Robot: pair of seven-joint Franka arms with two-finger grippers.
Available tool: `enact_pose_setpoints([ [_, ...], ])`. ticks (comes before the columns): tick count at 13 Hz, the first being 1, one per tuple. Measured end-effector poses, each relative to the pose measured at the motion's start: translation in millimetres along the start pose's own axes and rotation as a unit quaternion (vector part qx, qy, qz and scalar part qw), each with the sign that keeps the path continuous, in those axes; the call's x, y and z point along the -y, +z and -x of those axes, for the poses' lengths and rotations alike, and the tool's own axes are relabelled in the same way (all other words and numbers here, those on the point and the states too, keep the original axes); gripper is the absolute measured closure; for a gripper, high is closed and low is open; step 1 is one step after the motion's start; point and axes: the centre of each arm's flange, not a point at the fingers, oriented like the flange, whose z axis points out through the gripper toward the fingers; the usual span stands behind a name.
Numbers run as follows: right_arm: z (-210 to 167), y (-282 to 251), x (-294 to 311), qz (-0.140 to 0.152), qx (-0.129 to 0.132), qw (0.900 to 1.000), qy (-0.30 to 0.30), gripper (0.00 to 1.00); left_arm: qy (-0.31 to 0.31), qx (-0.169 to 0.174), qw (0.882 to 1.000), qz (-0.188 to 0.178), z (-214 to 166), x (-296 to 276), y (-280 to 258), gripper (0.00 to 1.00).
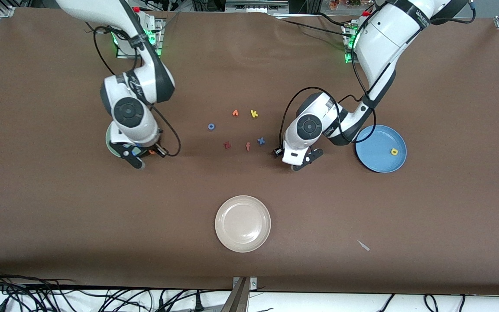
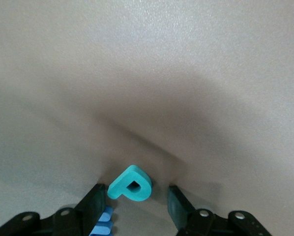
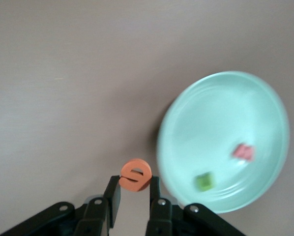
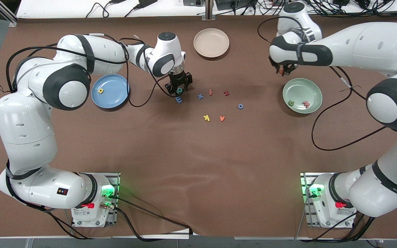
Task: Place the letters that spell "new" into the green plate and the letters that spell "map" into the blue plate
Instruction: 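Carry the orange e onto the green plate and open the right gripper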
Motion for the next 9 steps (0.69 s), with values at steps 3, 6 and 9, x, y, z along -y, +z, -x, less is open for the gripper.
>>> enact_pose_setpoints([
  [3, -25.5, 44.8, -60.4, 0.019, 0.015, 0.999, -0.041, 0.72, 0.0, 0.0, 1.0, 0.0, -0.3, 0.2, -0.1, 0.41],
  [6, -22.9, 73.3, -76.9, 0.017, 0.014, 0.998, -0.062, 0.57, 0.0, 0.0, 1.0, 0.0, -0.3, 0.2, 0.0, 0.41],
  [9, -19.7, 58.4, -63.8, 0.004, 0.003, 0.997, -0.073, 0.28, 0.0, 0.0, 1.0, -0.001, -0.3, 0.3, 0.0, 0.41],
])
